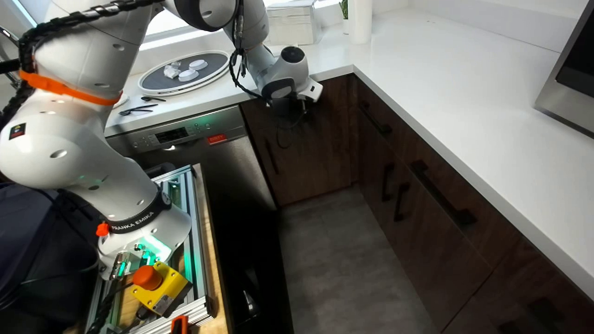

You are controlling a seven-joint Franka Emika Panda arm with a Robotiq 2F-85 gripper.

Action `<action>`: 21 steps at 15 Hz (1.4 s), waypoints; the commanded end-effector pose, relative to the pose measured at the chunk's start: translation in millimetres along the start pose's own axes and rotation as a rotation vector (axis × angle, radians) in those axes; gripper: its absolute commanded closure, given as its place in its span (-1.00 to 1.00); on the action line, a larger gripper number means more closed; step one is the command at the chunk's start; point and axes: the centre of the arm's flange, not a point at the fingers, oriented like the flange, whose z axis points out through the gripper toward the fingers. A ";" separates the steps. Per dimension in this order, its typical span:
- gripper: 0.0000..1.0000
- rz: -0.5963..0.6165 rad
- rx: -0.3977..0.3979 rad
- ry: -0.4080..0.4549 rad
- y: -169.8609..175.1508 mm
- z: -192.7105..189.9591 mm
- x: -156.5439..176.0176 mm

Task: Open the drawer

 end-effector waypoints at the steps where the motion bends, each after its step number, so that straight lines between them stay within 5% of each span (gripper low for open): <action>1: -1.00 0.006 -0.003 -0.011 9.7 13.6 -0.7; 13: -1.00 0.092 -0.039 -0.023 57.2 -4.8 -35.3; 21: -1.00 0.108 -0.060 0.077 76.6 -57.2 -46.8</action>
